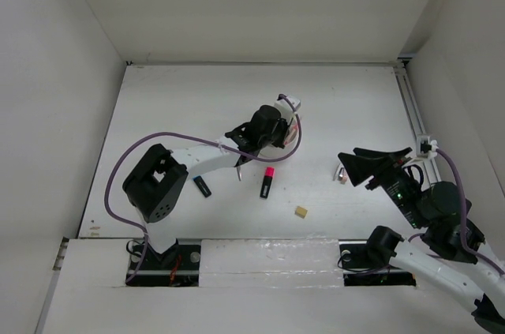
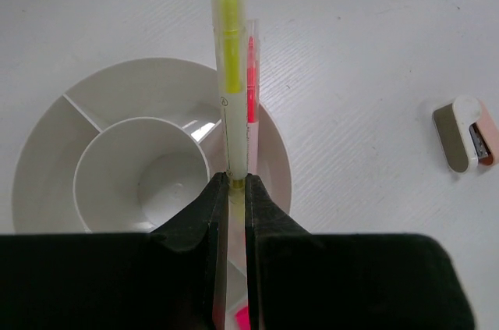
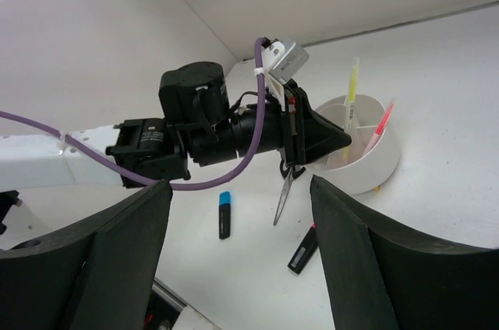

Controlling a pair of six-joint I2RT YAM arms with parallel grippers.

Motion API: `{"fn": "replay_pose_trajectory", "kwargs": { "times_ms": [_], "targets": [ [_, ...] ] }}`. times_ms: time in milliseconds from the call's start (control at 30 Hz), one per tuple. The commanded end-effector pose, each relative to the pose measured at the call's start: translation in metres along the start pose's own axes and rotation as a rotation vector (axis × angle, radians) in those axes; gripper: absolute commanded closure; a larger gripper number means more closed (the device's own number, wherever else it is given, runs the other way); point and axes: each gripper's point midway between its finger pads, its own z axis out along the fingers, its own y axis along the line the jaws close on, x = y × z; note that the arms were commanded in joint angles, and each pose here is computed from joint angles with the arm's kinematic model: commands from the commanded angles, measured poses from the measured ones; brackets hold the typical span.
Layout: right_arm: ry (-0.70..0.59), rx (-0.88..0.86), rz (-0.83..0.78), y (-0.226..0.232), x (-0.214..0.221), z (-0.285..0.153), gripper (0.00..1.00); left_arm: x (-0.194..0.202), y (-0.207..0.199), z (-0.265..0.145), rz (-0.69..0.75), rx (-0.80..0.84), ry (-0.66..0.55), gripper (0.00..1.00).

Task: Sort the stationery into containers
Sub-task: Place the pen in the storage box.

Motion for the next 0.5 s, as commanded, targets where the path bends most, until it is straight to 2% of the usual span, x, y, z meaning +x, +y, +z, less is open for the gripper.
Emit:
{"fn": "replay_pose_trajectory", "kwargs": {
  "times_ms": [0, 300, 467],
  "targets": [
    [-0.03, -0.025, 0.006, 0.0049, -0.009, -0.003, 0.22, 0.0002, 0.0022, -0.0033, 0.017, -0.012, 0.004, 1.0],
    [-0.038, -0.029, 0.009, 0.0054, -0.011, -0.0049, 0.21, -0.0034, 0.0035, -0.0048, 0.018, -0.023, 0.017, 1.0],
    [-0.038, -0.029, 0.009, 0.0054, -0.011, -0.0049, 0.21, -0.0043, 0.0007, -0.0054, 0.009, -0.01, 0.023, 0.73]
  ]
}}
